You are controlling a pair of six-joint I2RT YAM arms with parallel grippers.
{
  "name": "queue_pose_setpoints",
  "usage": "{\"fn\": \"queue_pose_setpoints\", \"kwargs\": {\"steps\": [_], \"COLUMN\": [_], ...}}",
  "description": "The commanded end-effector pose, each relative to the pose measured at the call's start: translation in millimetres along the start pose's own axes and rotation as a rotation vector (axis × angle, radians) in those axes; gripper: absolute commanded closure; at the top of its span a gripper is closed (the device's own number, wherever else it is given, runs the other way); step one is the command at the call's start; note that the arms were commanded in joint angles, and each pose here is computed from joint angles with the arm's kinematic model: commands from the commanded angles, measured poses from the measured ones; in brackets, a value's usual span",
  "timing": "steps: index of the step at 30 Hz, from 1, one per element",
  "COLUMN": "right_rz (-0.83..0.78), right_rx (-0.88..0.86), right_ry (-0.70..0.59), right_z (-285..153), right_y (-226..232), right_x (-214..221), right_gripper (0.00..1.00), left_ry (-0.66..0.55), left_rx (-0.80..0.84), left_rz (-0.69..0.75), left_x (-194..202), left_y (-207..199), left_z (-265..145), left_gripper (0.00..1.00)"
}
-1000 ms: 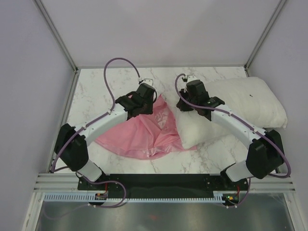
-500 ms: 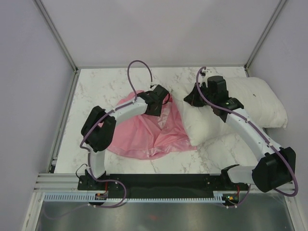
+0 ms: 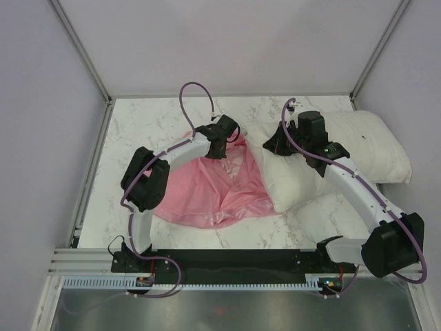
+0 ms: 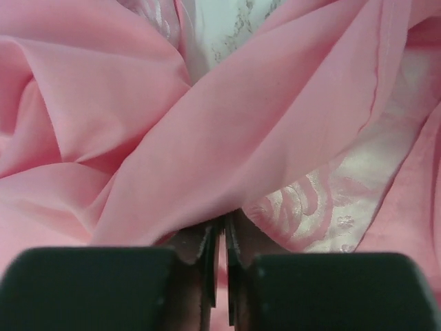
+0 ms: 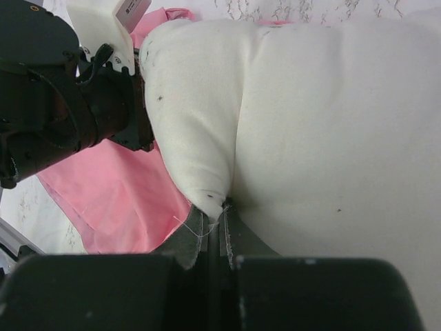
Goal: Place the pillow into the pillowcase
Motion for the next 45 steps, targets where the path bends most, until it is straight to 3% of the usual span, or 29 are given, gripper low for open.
{"fn": "queue_pose_setpoints", "kwargs": {"steps": [1,3,8,14,19,24,28,34,41,45], "right_rz": [-0.017,-0.023,-0.041,-0.047,-0.071,-0.086,-0.164,-0.246,-0.240,-0.186], "right_rx": [0.002,0.010,0.019,0.028,0.010,-0.070,-0.177,-0.169,-0.008,0.020], "right_ry": [-0.079,-0.073,-0.067,-0.058,-0.052,0.000,0.055,0.120,0.370,0.416], "right_z": [-12,-12,-16,-17,-19,-15,-15,-17,66,97], "right_y": [-1,-2,-3,-4,-3,1,33,65,38,30], "right_x": [-13,-12,-11,-7,-10,-3,5,26,92,121], "right_gripper": [1.00,1.00,1.00,1.00,1.00,1.00,1.00,1.00,1.00,1.00], "left_ry": [-0.012,-0.011,0.026,0.053,0.084,0.068,0.060,0.051,0.027,0.040], "left_rx": [0.092,0.141,0.226,0.257,0.396,0.392,0.382,0.377,0.429,0.492], "left_rz": [-0.020,-0.017,-0.001,-0.007,-0.013,-0.007,-0.006,-0.016,-0.046,-0.044], "left_x": [-12,-13,-4,2,5,6,6,1,-1,2], "left_y": [-3,2,14,17,12,20,24,26,35,42], "left_z": [-25,-42,-68,-69,-85,-93,-94,-95,-123,-142], "left_gripper": [0.92,0.98,0.98,0.98,0.95,0.97,0.98,0.98,0.98,0.98]}}
Point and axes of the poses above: each gripper's point midway between its finger pads, its own z axis out along the fingers, its own y axis along the line the jaws close on, x = y × z, the point moved 10 cm from there along -z, back along the fingers, and after that the axes turned 14 degrees about -z, right-handed, at the moved point
